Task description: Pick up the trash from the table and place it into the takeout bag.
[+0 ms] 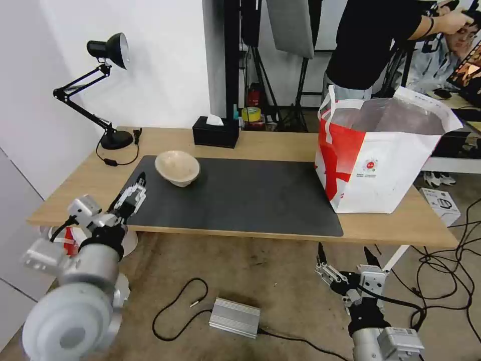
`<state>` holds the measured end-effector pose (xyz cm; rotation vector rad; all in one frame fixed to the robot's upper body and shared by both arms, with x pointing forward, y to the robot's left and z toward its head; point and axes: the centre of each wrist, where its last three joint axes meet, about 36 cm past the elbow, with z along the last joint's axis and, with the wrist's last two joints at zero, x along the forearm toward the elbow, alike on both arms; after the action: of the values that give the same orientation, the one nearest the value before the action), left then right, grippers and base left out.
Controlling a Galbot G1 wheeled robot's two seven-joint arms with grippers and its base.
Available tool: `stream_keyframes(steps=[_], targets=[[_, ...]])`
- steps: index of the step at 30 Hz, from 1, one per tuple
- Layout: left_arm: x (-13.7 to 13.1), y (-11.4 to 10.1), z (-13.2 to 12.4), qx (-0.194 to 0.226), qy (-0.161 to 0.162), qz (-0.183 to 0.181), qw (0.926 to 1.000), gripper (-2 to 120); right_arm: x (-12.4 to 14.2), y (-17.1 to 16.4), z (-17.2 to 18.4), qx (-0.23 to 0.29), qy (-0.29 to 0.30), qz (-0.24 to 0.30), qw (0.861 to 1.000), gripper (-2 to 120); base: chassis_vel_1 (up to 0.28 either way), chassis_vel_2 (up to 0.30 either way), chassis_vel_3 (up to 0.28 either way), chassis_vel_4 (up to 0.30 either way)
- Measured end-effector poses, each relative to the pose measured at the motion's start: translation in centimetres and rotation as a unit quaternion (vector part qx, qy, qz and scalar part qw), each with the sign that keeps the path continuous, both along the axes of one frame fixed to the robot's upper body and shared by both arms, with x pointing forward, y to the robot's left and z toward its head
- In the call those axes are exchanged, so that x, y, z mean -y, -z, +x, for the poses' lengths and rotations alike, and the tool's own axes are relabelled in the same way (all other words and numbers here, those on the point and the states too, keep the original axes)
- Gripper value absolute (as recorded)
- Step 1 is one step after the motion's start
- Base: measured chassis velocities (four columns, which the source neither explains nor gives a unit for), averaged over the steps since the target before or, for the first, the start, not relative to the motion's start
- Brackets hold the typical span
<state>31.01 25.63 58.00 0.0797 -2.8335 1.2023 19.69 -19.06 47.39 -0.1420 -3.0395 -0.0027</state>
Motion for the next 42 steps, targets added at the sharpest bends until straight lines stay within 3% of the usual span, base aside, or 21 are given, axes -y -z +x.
stream_keyframes(steps=[18,30,42], targets=[[-0.7,-1.4,4.3,-0.04,0.03,-0.063,0.9968,100,0.0,0.0,0.0,0.0,0.0,0.0,1.0,100,0.0,0.0,0.0,0.0],[-1.5,-0.7,7.4,-0.092,-0.007,-0.034,0.9951,100,0.0,0.0,0.0,0.0,0.0,0.0,1.0,100,0.0,0.0,0.0,0.0],[-2.0,-0.5,8.8,-0.121,-0.029,-0.017,0.9921,100,0.0,0.0,0.0,0.0,0.0,0.0,1.0,100,0.0,0.0,0.0,0.0]])
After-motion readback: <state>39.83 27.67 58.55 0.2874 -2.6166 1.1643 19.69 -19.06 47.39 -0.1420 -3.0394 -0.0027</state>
